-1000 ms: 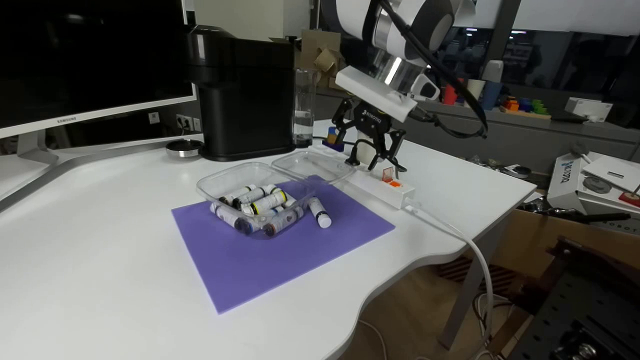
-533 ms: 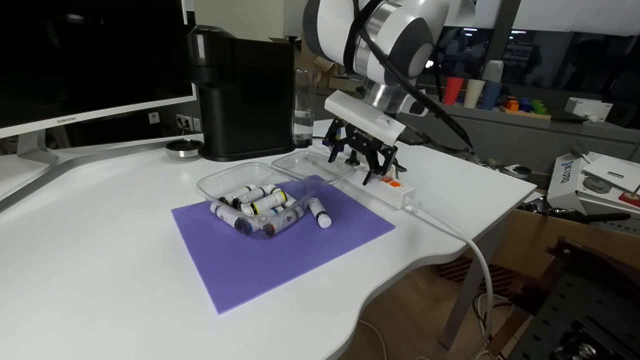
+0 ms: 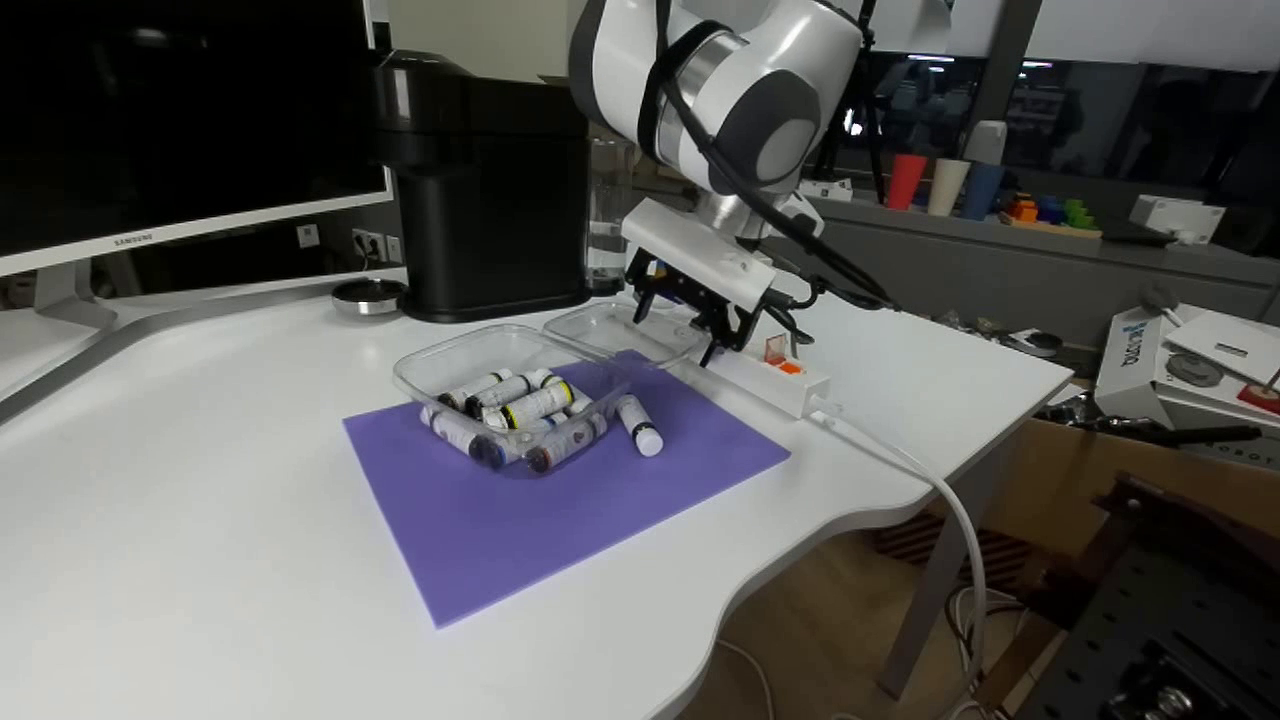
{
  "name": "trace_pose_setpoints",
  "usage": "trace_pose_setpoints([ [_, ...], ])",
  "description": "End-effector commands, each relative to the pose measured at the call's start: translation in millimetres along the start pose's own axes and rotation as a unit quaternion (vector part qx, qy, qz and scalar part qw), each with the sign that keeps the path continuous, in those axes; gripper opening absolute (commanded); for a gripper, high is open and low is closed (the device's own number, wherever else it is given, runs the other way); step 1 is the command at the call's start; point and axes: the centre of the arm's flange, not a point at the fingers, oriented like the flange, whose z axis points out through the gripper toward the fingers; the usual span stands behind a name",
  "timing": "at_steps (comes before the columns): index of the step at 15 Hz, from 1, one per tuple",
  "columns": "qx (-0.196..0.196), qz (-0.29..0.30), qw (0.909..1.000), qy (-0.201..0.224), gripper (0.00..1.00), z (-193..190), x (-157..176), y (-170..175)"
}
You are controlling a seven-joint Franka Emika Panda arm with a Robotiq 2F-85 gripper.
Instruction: Close the lid of the clear container
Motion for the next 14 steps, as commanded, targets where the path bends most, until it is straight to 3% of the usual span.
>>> trace_pose_setpoints([
  [1, 0.031, -0.003, 0.9995, 0.004, 1.0, 13.8, 5.7, 3.4],
  [8, 0.102, -0.032, 0.9939, -0.026, 1.0, 2.8, 4.7, -1.2],
  [14, 0.151, -0.117, 0.98, -0.055, 1.0, -18.8, -7.8, -6.0],
])
